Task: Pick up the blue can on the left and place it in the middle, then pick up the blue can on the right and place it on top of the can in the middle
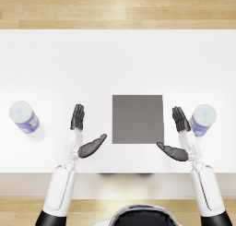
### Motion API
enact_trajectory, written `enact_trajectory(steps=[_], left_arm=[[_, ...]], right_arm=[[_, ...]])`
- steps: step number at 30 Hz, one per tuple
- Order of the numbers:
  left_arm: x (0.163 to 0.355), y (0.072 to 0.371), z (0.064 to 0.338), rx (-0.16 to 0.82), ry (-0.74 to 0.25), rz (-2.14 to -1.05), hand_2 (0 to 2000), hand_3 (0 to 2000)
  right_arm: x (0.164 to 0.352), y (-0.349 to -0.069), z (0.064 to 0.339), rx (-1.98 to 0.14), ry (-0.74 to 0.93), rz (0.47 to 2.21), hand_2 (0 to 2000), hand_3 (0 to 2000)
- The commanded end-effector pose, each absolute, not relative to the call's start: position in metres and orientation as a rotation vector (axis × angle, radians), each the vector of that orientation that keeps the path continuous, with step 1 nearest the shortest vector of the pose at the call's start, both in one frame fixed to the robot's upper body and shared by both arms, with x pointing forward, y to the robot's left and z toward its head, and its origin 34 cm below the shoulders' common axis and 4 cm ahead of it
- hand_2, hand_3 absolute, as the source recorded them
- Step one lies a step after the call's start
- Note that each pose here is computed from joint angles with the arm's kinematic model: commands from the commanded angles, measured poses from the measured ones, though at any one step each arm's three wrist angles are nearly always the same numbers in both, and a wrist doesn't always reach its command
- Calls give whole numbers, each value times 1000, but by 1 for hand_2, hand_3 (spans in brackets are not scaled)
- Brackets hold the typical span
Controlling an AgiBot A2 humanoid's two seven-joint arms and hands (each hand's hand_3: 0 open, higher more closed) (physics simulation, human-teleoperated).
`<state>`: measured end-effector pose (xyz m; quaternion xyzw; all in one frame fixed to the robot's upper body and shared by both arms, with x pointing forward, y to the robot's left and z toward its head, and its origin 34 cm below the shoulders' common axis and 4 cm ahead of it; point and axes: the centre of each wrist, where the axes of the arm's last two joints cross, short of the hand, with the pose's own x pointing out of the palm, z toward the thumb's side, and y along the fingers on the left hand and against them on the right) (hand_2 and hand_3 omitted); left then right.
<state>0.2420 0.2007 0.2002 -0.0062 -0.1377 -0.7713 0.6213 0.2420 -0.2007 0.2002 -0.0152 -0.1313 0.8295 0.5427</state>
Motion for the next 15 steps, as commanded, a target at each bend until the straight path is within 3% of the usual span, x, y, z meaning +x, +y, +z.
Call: enact_trajectory(steps=[1, 15], left_arm=[[242, 201, 200, -14, -317, -1773, 0, 0], [242, 201, 200, -14, -317, -1773, 0, 0]], right_arm=[[242, -201, 200, -36, -312, 1969, 0, 0], [242, -201, 200, -36, -312, 1969, 0, 0]])
